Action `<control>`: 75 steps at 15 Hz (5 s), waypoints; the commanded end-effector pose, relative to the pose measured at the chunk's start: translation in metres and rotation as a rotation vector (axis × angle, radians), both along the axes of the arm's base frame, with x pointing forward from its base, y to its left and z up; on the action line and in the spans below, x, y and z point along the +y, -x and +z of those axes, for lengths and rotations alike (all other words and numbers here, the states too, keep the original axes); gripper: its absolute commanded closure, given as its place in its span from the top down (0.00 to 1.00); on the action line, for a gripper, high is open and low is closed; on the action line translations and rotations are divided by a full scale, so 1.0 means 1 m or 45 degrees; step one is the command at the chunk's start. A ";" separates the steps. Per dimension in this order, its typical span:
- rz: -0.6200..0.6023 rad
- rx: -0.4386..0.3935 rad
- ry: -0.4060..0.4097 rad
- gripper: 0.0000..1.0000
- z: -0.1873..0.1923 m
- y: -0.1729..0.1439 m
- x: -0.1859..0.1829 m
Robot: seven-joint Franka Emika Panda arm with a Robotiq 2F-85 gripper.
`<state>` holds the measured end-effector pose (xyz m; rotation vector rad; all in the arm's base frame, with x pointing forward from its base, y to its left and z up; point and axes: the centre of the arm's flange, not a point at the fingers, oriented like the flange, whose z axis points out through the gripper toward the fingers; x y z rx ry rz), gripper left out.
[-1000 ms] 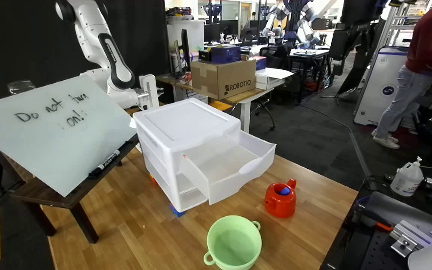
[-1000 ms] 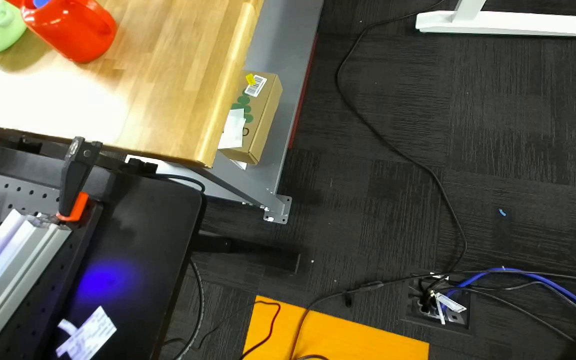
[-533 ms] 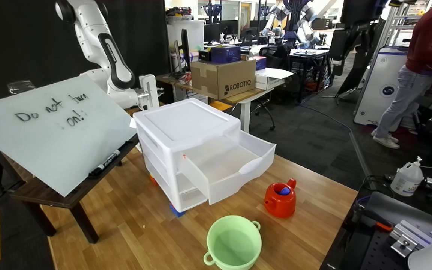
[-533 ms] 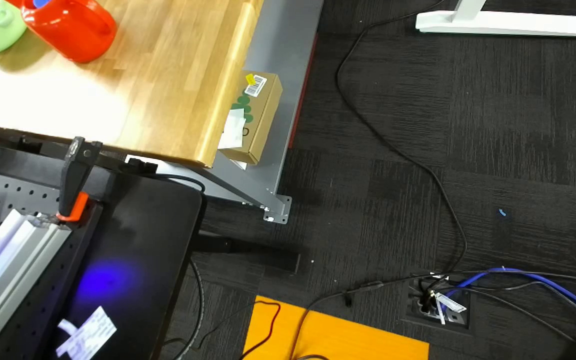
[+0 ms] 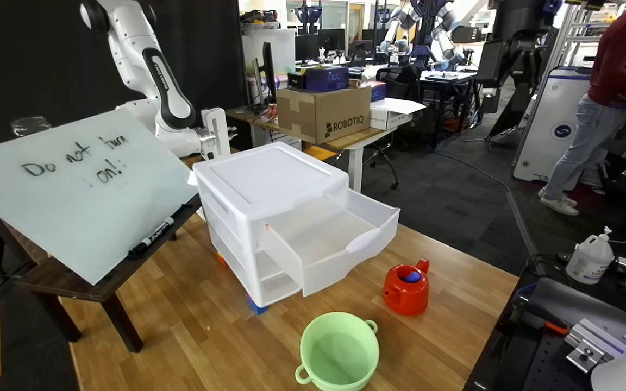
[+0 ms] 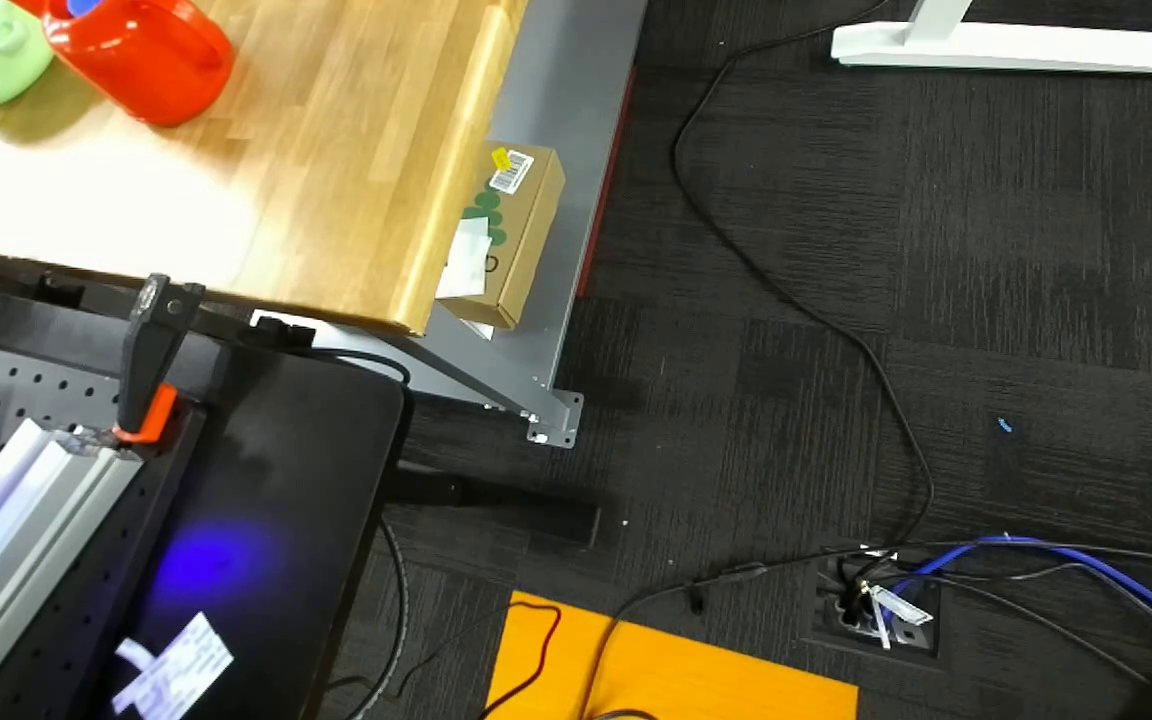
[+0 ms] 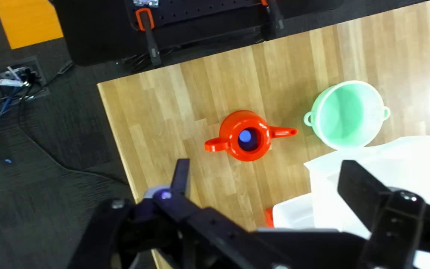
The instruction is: Move the light red object to the right
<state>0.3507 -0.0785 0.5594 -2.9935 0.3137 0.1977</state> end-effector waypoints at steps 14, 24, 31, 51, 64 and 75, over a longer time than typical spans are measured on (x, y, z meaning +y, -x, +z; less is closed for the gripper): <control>-0.535 -0.008 -0.307 1.00 -0.028 -0.091 -0.042; -0.601 0.064 -0.510 1.00 -0.050 -0.091 -0.074; -0.699 0.261 -0.633 1.00 -0.127 -0.078 -0.107; -0.540 0.494 -0.852 1.00 -0.155 -0.077 -0.101; -0.762 0.698 -0.846 1.00 -0.264 -0.090 -0.162; -0.754 0.856 -0.809 1.00 -0.308 -0.105 -0.151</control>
